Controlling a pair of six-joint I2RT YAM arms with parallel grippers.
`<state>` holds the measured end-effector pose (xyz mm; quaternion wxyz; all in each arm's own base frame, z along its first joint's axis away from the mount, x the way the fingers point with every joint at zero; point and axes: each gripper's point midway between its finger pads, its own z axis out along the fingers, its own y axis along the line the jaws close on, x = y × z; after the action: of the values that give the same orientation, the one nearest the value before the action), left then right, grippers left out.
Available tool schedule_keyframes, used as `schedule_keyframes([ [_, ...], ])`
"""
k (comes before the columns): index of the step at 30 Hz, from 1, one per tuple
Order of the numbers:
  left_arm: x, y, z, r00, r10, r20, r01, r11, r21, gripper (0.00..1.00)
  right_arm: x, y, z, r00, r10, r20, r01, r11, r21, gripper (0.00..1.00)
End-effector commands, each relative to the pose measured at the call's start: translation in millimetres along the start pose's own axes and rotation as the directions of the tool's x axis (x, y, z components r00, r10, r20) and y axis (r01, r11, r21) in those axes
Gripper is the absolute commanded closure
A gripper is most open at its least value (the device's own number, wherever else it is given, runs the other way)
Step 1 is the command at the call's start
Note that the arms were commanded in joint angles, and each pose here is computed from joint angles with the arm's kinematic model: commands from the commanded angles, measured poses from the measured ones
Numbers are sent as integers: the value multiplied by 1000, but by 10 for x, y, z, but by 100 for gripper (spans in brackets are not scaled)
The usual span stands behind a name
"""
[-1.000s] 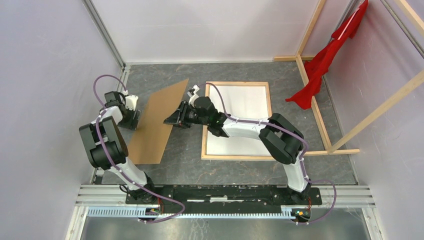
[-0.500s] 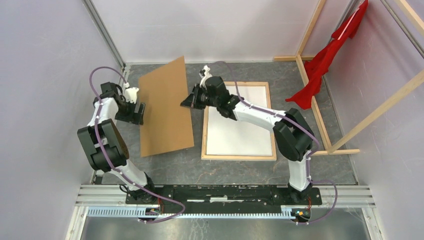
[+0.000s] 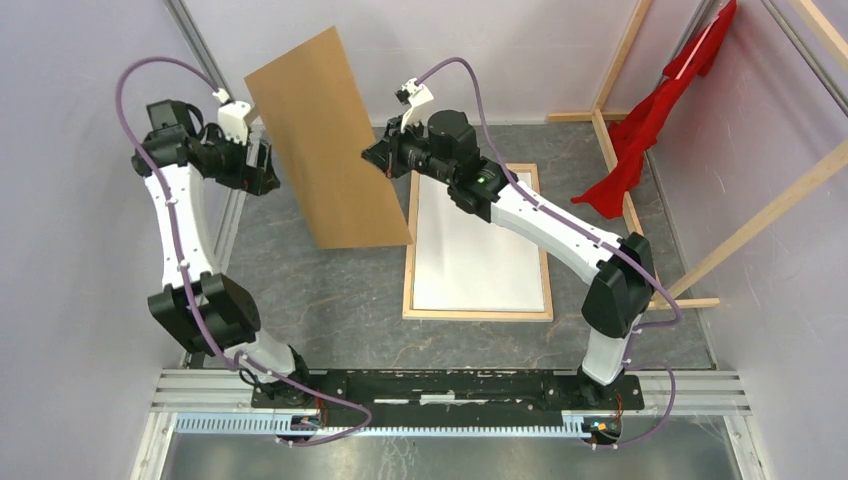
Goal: Put the photo into the frame
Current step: Turn over the photo frame item at the center of the board.
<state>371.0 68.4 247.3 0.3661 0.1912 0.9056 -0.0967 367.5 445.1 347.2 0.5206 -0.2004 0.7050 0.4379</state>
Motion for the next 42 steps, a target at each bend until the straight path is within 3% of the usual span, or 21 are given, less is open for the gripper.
schedule_keyframes([
  [1, -436, -507, -613, 967, 196, 163, -206, 978, 44, 0, -928, 320, -287, 950, -194, 244, 202, 979, -7, 100],
  [5, -531, -692, -894, 881, 411, 234, -419, 908, -20, 0, -1049, 315, -384, 918, -310, 246, 311, 950, 34, 100],
  [8, -594, -873, -1085, 771, 564, 296, -568, 819, -81, 0, -999, 320, -464, 895, -374, 243, 373, 926, 51, 100],
  [13, -811, -1099, -1302, 648, 659, 383, -665, 734, -138, 0, -855, 435, -461, 870, -441, 222, 437, 897, 70, 100],
  [14, -840, -1120, -1315, 634, 669, 389, -676, 723, -143, 0, -814, 482, -431, 869, -447, 214, 445, 894, 60, 100],
  [22, -921, -1189, -1374, 360, 876, 322, -865, 442, -236, 0, -533, 805, -166, 887, -431, 167, 440, 898, -16, 100],
  [25, -814, -1131, -1311, 326, 907, 267, -902, 383, -200, 0, -426, 876, -68, 896, -414, 158, 423, 906, -23, 100],
  [29, -728, -1148, -1292, 323, 911, 257, -909, 374, -183, 0, -240, 1031, 97, 890, -436, 131, 445, 894, -51, 100],
  [32, -602, -1197, -1280, 270, 933, 239, -932, 316, -180, 0, -149, 1004, 163, 887, -451, 102, 456, 889, -38, 100],
  [37, -562, -1173, -1312, 231, 952, 198, -946, 268, -182, 0, -76, 1012, 187, 882, -462, 94, 468, 882, -52, 100],
  [42, -778, -1242, -1482, 177, 960, 219, -939, 231, -253, 0, -117, 1060, 238, 849, -518, 107, 523, 852, -23, 100],
])
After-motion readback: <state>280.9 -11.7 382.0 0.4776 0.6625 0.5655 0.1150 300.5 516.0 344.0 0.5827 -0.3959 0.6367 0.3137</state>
